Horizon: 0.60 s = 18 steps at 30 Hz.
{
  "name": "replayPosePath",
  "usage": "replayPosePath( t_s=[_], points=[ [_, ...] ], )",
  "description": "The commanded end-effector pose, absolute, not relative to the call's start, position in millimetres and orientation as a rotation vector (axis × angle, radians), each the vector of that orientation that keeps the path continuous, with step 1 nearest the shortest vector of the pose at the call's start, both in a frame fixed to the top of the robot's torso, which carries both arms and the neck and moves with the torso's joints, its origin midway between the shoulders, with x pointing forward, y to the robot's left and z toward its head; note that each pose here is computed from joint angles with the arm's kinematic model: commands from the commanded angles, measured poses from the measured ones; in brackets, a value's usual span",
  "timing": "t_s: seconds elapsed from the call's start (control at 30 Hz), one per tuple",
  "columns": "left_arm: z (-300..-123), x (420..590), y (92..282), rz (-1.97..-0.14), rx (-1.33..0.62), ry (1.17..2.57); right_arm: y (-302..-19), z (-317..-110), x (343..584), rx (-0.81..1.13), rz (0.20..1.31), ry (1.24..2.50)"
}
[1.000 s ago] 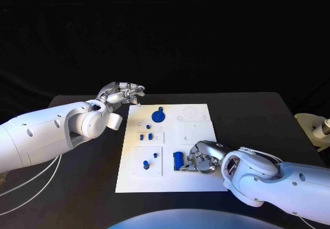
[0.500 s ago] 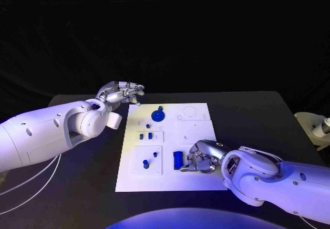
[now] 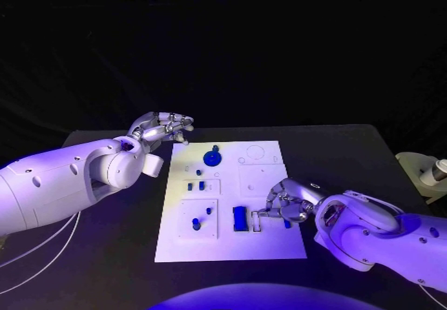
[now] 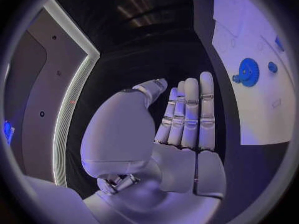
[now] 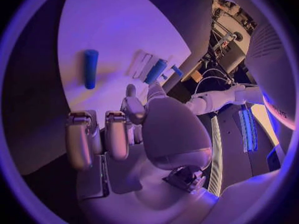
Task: Assemble the parts on the task board
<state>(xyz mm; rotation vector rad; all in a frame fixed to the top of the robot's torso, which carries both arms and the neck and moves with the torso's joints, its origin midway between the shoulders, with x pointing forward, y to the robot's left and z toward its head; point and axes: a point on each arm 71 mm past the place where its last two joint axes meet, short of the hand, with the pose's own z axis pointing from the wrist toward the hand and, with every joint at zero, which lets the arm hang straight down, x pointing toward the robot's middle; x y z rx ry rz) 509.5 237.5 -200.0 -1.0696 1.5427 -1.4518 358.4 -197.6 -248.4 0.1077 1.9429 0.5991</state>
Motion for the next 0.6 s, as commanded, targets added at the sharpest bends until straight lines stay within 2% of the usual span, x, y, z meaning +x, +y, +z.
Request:
replayPosePath(
  t_s=[0.03, 0.33, 0.6],
  points=[
    [-198.0, 508.6, 235.5, -1.479, -1.060, 1.531, -206.2, -238.2, 359.1, 0.157, 0.668, 1.894],
    [-197.3, 506.0, 234.4, -1.491, -1.055, 1.529, -247.0, -234.2, 356.8, 0.088, 0.526, 1.880],
    [-198.3, 505.3, 233.5, -1.495, -1.055, 1.534, -252.8, -247.7, 348.6, 0.058, 0.469, 1.893]
  ],
)
